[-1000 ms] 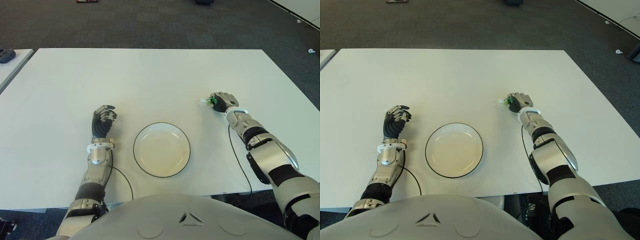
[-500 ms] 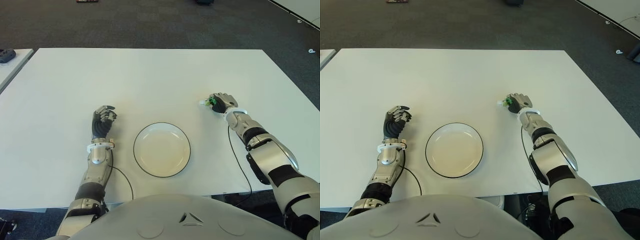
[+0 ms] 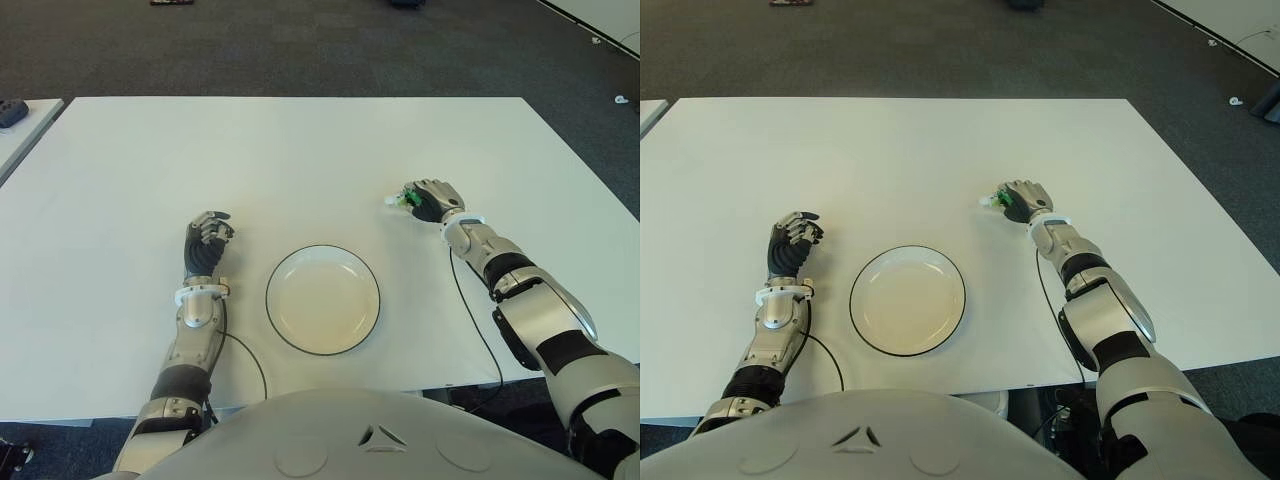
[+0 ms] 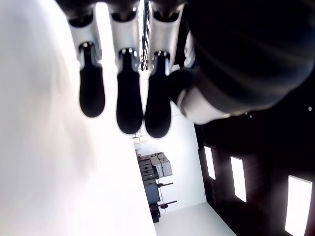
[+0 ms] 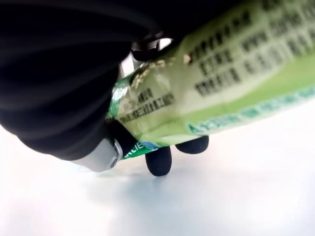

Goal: Put the toothpaste on the table into the plate.

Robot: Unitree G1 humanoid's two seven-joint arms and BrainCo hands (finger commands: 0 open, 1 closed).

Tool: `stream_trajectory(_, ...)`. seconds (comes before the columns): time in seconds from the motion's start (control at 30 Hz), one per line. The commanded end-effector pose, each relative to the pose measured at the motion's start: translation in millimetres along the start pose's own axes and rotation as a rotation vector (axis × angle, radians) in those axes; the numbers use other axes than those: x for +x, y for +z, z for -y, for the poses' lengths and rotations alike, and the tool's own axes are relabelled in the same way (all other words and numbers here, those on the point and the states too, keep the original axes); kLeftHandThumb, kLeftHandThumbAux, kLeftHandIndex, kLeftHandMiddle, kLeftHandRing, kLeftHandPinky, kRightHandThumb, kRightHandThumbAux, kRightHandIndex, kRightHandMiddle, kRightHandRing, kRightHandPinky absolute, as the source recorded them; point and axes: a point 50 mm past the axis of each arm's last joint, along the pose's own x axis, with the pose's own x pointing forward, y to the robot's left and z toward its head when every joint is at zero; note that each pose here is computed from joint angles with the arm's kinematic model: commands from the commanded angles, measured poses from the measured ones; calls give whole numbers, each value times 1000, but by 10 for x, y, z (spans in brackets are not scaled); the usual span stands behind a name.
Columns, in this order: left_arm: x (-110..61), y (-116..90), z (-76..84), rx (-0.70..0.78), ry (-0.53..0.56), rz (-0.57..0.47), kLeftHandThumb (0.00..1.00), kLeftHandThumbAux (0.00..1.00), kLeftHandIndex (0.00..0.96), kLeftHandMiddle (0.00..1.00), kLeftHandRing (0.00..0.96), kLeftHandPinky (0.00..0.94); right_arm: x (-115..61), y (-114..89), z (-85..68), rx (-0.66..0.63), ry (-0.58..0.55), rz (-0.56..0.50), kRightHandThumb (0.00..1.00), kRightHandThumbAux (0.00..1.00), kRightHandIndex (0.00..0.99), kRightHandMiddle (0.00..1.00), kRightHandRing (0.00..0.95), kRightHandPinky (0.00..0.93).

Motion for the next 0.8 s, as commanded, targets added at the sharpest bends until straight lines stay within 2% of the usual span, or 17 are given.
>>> stream_trajectory(0.03, -4, -24, 17, 18, -7, -31, 698, 721, 435, 599, 581, 560, 85, 201, 104, 17, -61, 121, 711, 715, 441, 828, 829, 848)
stream_trajectory(0.3, 1, -27, 14, 26, -11, -35, 699, 721, 435, 600, 586, 564, 74, 474, 128, 46, -128, 301, 711, 715, 442, 830, 833, 853)
stream_trajectory(0.43, 9, -22, 20, 28, -12, -23, 699, 721, 436, 602, 590, 562, 45, 605, 188, 67, -151, 397, 710, 717, 441, 836, 841, 858)
stream_trajectory(0.67, 17, -27, 24, 34, -15, -19, 698, 721, 436, 606, 595, 571, -50, 748, 256, 126, -176, 499, 710, 717, 441, 850, 855, 868)
stream_trajectory(0.8, 9, -36, 23, 32, -20, -22, 699, 721, 436, 611, 593, 561, -150, 938, 303, 146, -179, 616, 711, 716, 441, 856, 856, 867)
